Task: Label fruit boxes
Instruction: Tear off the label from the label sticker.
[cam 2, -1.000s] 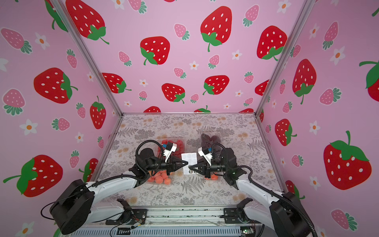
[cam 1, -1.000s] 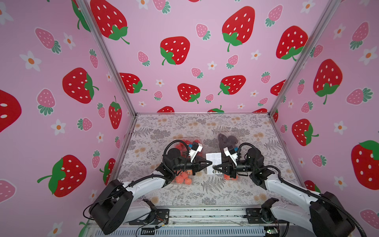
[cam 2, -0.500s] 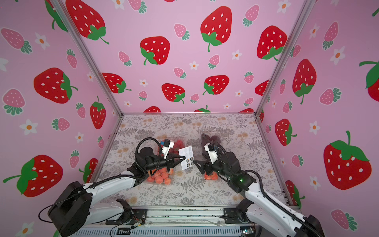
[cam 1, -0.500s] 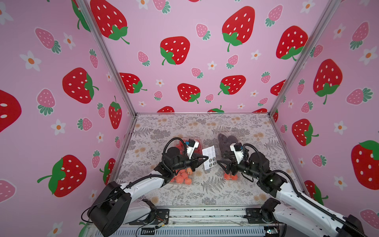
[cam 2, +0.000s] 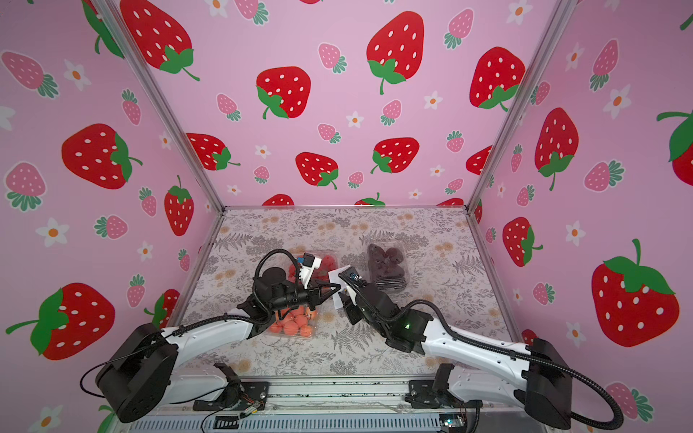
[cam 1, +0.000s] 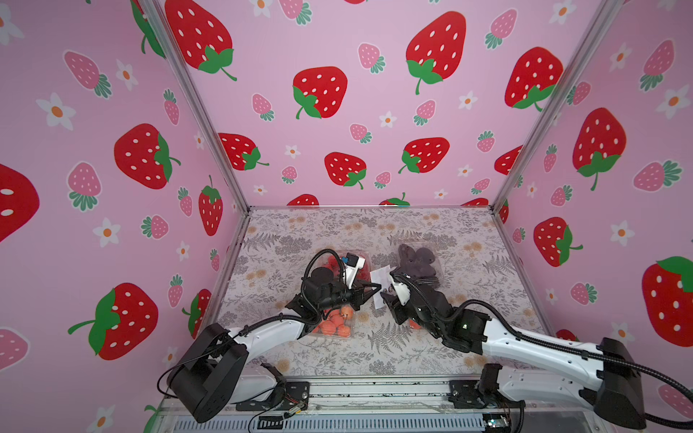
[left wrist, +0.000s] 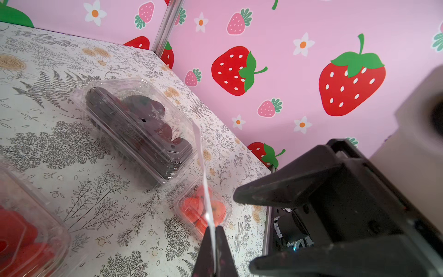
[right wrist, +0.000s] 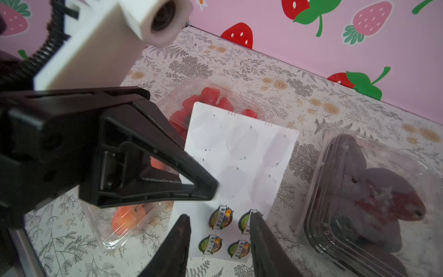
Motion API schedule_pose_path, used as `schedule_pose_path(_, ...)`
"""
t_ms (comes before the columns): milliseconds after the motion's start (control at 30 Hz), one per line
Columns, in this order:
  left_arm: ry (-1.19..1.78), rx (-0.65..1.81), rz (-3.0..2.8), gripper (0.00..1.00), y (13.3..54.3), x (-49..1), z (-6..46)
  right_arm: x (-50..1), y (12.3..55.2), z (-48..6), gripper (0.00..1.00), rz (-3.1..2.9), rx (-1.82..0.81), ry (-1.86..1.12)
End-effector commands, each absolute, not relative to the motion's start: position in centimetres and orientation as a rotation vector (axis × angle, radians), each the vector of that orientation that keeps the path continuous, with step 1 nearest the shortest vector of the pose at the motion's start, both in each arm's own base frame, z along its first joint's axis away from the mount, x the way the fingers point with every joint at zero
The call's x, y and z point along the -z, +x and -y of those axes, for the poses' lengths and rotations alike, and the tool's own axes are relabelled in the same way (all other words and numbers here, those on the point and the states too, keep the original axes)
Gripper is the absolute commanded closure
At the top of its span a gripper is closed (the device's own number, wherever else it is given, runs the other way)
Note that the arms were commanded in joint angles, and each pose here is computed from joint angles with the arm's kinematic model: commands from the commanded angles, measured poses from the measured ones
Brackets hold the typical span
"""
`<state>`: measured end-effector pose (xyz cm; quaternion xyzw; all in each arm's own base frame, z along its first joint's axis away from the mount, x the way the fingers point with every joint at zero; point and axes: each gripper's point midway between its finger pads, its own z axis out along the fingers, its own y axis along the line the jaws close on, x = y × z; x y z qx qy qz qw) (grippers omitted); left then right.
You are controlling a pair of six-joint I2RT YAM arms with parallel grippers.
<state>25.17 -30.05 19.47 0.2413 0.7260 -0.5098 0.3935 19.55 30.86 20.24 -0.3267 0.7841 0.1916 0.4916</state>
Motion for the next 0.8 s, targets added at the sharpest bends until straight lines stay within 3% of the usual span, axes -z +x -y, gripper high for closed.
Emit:
schedule_pose_path(0,0.623,1.299,-1.774,1.0,25.5,-21.8,30.5,-21.3,20.2,-31.3,0.6,-1.877,-0.441,-0.764)
schedule_pose_path(267,0.627,1.293,-1.778,1.0,25.4,-21.7,30.4,-20.4,20.0,-32.1,0.64,-1.889,-0.473,-0.765)
schedule_pose_path(500,0.621,1.294,-1.771,1.0,25.3,-21.9,30.3,-19.4,20.2,-32.0,0.8,-1.922,-0.451,-0.762)
schedule_pose_path(633,0.617,1.285,-1.776,1.0,25.4,-21.8,30.2,-19.1,19.9,-31.8,0.99,-1.925,-0.462,-0.767)
schedule_pose_path(767,0.617,1.29,-1.781,1.0,25.3,-21.7,30.2,-18.9,20.2,-31.1,1.0,-1.926,-0.43,-0.748)
